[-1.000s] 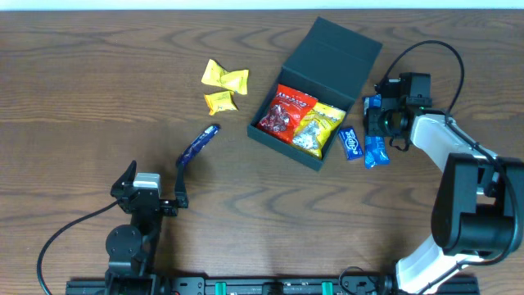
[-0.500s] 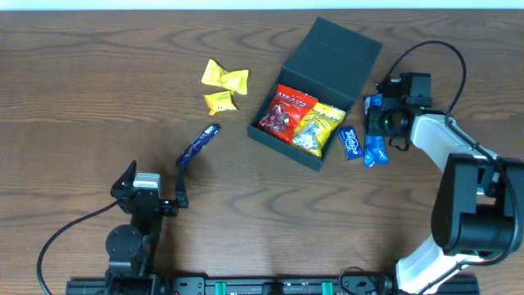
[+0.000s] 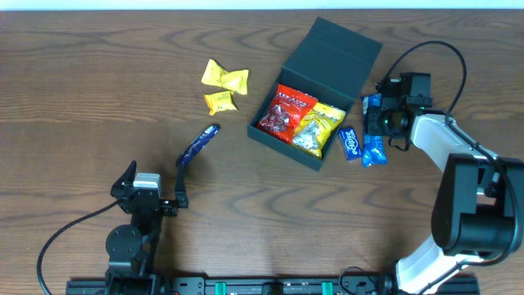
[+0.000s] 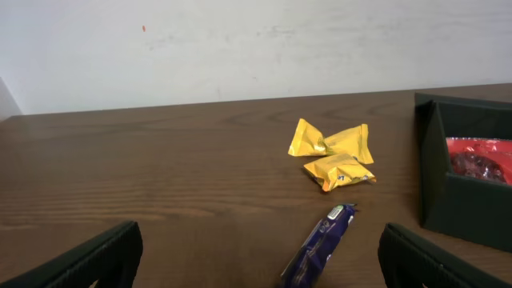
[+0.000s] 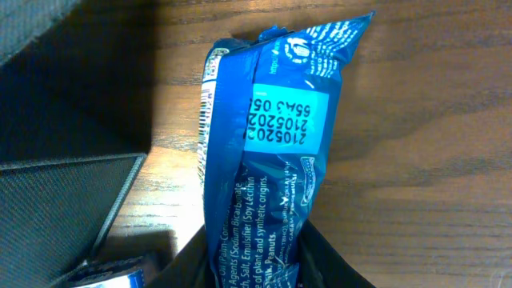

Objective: Pack container
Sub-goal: 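Lift the blue bar and lower it into the box's back edge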

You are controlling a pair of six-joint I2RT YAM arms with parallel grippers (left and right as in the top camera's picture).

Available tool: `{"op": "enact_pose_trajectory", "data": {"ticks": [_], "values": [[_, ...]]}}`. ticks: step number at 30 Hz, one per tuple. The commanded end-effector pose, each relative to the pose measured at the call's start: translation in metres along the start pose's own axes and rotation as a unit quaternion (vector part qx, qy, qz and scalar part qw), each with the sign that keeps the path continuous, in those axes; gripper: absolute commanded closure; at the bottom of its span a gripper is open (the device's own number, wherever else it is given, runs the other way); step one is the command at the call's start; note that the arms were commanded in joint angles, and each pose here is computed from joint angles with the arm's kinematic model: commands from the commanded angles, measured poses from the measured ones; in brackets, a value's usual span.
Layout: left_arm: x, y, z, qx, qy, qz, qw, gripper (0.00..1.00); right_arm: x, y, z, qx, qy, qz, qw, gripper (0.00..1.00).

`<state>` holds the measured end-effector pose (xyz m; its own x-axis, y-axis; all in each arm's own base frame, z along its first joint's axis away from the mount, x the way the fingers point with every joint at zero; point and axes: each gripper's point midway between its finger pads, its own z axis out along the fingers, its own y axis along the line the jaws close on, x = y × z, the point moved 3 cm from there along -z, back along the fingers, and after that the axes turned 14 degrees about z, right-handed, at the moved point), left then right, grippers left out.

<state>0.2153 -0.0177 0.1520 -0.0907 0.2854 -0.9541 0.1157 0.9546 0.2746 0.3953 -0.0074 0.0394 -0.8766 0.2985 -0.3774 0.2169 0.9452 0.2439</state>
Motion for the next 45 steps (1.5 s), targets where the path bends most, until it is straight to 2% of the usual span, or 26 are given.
{"op": "enact_pose_trajectory", "data": {"ticks": [1,7,18,30,39,45], "values": [[0.014,-0.004,0.0,0.009,0.026,-0.002,1.0,0.05,0.0,0.008,-0.011,-0.012,-0.003,0.002,1.0,0.74],[0.014,-0.005,0.0,0.009,0.026,-0.002,1.0,0.05,-0.001,0.013,-0.031,-0.014,-0.009,-0.001,1.0,0.81],[0.014,-0.005,0.0,0.009,0.026,-0.002,1.0,0.05,-0.003,0.028,-0.058,-0.026,-0.028,-0.015,0.999,0.81],[0.014,-0.005,0.0,0.009,0.026,-0.002,1.0,0.05,0.001,0.075,-0.087,-0.068,-0.054,-0.059,0.994,0.8],[0.014,-0.005,0.0,0.009,0.026,-0.002,1.0,0.05,-0.003,0.118,-0.107,-0.147,-0.058,-0.089,0.983,0.81],[0.014,-0.005,0.0,0.009,0.026,-0.002,1.0,0.05,-0.008,0.138,-0.116,-0.171,-0.065,-0.107,0.977,0.8]]}}
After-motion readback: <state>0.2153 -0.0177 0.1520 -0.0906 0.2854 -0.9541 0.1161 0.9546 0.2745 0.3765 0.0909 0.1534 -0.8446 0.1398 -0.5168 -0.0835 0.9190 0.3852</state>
